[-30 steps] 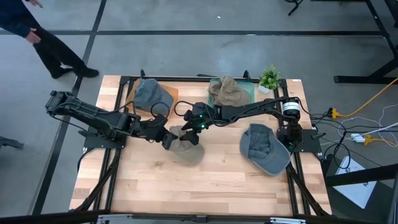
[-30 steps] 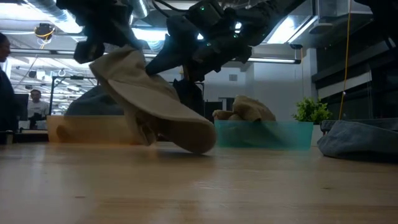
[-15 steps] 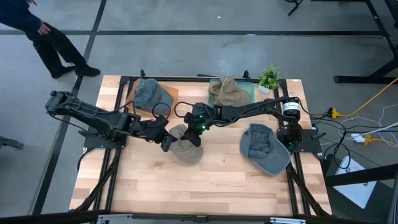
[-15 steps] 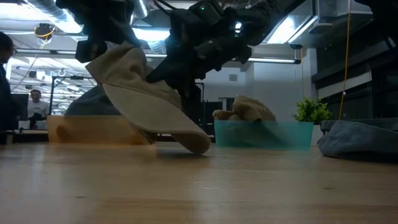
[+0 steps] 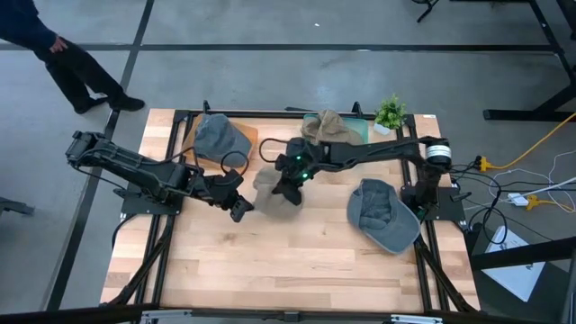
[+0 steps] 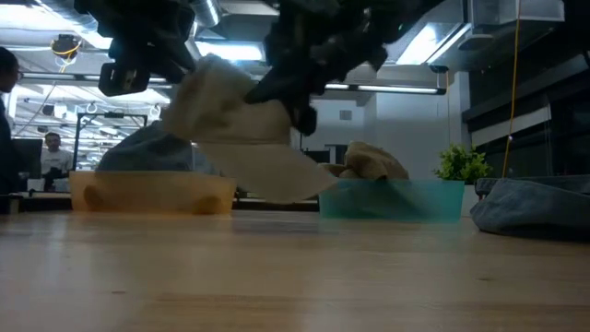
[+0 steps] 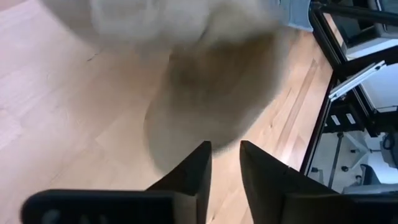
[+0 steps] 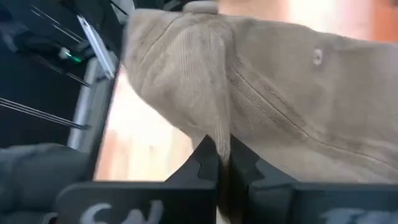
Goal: Pick & Place hat
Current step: Put the brown cap into the green bin
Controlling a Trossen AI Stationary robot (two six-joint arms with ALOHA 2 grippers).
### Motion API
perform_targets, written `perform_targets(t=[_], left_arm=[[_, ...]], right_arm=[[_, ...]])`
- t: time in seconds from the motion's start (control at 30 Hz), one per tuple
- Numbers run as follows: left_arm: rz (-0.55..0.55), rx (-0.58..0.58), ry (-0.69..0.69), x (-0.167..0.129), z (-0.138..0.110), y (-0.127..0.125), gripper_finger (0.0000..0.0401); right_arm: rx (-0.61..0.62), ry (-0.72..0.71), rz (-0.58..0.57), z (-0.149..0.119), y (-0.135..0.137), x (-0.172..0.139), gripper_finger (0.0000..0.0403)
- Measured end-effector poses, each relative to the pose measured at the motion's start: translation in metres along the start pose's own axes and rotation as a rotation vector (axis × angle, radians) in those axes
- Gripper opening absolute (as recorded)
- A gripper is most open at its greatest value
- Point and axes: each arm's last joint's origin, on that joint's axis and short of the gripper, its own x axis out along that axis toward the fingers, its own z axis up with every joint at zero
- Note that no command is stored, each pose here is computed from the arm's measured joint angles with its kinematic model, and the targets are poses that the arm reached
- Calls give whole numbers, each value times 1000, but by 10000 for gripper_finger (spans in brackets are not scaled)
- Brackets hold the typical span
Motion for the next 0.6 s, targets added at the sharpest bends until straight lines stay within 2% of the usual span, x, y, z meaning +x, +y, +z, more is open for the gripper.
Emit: perform_targets(t=[0.2,0.4,0.6], left_arm=[[0,4,1,0,0,0,105],[3,5,1,0,0,0,111],[11,5,-12,0,0,1,109]], right_arm=[[-99,-2,-106,9,18,-44,4],[-165,-63,-202,19,34,-98,4],[-233,-128,-434,21,41,-157,4]])
